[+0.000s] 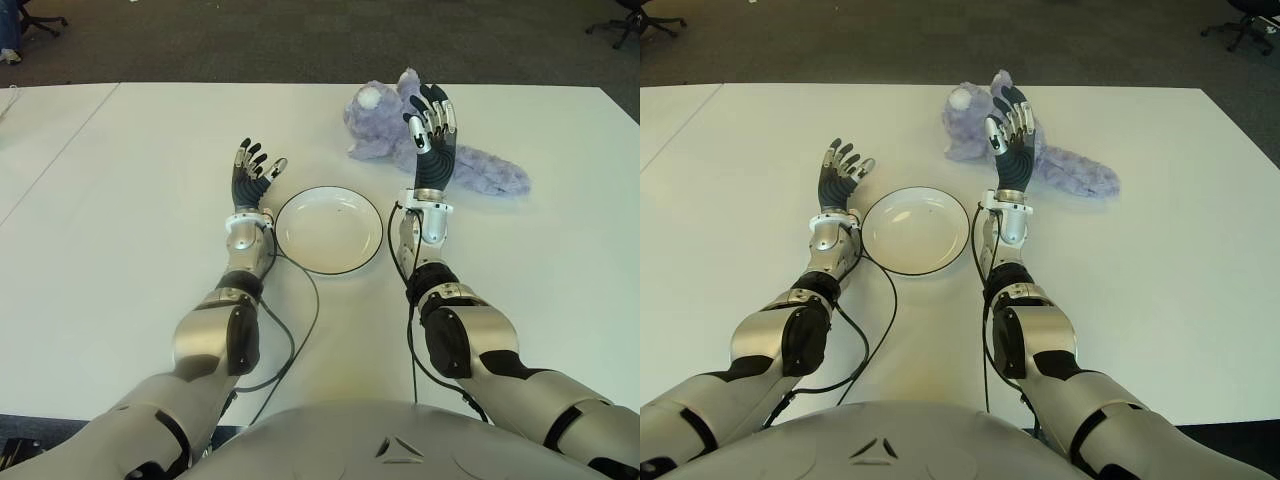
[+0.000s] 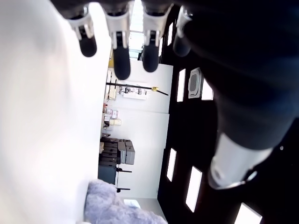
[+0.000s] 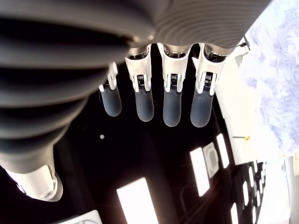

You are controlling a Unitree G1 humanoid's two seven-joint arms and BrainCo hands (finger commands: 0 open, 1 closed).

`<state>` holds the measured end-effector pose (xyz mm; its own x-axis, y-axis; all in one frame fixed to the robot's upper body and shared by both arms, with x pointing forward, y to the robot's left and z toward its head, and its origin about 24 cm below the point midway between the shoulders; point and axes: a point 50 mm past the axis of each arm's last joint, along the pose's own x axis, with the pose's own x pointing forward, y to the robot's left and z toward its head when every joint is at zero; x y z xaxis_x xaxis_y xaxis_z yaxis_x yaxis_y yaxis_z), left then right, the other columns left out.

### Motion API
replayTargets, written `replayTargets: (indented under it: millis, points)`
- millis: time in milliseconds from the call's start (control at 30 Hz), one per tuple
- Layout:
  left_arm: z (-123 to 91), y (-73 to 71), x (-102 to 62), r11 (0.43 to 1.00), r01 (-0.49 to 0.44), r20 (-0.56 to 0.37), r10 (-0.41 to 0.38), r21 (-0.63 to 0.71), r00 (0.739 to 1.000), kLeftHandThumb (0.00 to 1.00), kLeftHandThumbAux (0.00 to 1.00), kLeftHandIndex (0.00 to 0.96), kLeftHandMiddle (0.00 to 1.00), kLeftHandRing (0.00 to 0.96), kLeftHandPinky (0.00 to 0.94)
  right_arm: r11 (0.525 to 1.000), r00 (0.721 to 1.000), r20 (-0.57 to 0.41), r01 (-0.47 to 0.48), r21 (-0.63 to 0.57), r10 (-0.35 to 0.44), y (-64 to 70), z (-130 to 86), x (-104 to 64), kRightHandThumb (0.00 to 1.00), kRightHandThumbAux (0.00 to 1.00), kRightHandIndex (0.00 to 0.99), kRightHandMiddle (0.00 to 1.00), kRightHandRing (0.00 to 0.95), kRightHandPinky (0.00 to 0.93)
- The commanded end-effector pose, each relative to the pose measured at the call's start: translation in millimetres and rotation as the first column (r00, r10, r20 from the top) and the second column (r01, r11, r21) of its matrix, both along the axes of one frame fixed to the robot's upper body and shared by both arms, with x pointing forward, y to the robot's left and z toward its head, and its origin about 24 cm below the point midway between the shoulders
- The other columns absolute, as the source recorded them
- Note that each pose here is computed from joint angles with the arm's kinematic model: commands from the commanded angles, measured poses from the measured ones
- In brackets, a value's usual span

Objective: Put the doll into the plate.

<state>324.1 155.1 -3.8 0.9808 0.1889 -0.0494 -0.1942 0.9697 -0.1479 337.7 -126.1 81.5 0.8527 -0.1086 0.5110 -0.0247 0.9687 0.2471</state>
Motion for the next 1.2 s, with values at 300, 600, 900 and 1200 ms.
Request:
replayTargets:
  millis: [300, 600, 900, 1200]
  points:
    - [-98.1, -13.3, -89.8, 0.991, -0.045, -0.455, -0.018, -0.127, 0.89, 0.0, 0.78, 0.065, 0.128, 0.146, 0.04, 0.968, 0.991, -0.11, -0.102, -0.229, 0.078, -33.9, 24.8, 31.2, 0.255, 0.606, 0.111, 0.127, 0.124, 0.134]
    - [-99.1, -12.8, -89.6, 0.988, -0.063, -0.47, -0.012, -0.142, 0.883, 0.019, 0.806, 0.077, 0.145, 0.178, 0.068, 0.801, 0.986, -0.147, -0.15, -0.579, 0.079, -69.8, 41.0, 33.2, 0.197, 0.549, 0.082, 0.076, 0.063, 0.078]
    - [-98.5, -15.5, -89.0, 0.99, -0.044, -0.466, -0.024, -0.133, 0.884, 0.0, 0.798, 0.054, 0.12, 0.139, 0.05, 0.471, 0.988, -0.109, -0.044, -0.881, -0.112, -89.1, 52.2, 36.6, 0.151, 0.456, 0.0, 0.0, 0.0, 0.016]
    - [-98.0, -15.0, -87.8, 0.988, -0.046, -0.464, -0.027, -0.146, 0.885, 0.0, 0.778, 0.04, 0.119, 0.138, 0.039, 0.057, 0.903, -0.006, 0.02, -0.998, -0.429, -126.1, 61.7, 50.9, 0.2, 0.372, 0.0, 0.0, 0.0, 0.061]
